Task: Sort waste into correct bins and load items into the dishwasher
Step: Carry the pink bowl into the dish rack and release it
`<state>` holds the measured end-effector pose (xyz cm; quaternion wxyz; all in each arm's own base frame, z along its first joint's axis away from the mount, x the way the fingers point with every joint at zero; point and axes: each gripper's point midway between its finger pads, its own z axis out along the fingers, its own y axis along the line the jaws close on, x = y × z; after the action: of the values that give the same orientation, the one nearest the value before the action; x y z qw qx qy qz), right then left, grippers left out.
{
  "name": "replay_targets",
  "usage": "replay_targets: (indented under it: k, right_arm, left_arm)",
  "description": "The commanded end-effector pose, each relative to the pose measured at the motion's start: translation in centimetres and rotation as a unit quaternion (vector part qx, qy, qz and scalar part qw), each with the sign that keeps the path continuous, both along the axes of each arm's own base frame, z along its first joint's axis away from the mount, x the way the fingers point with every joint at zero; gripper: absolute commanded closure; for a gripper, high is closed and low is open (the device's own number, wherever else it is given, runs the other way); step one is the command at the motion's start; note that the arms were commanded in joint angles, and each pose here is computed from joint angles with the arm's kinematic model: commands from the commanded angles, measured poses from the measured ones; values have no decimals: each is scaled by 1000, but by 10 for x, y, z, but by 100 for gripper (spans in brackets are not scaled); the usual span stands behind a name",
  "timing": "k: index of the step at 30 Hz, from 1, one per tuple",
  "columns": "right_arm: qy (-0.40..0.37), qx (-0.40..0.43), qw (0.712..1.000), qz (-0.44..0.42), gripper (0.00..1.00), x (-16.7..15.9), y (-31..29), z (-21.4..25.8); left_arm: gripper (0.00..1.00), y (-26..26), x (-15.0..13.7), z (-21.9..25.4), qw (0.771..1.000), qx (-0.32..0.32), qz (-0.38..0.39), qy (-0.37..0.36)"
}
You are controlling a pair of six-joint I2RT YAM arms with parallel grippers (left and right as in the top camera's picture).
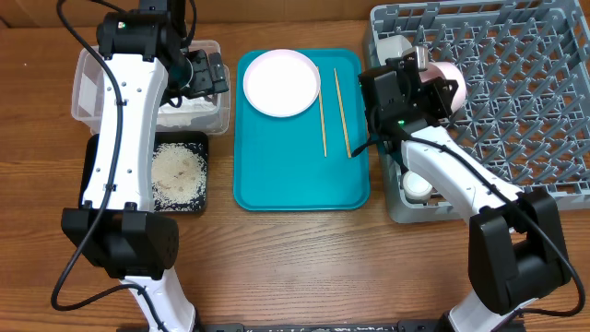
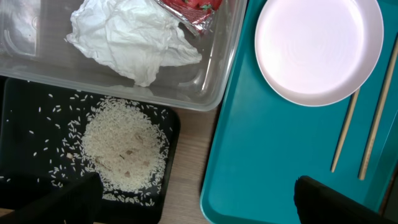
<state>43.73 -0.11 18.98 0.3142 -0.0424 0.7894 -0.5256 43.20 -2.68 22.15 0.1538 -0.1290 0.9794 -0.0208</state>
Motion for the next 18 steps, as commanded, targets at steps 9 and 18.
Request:
replay_targets:
  k: [9,18]
  right_arm:
    - [8,-12,1000,3,96,-4,5,0]
    - [35,-31,998,33,77,-5,23,1]
  left_arm:
    - [0,4,3,9,1000,8,-3,-14]
    - [0,4,3,9,1000,8,-3,-14]
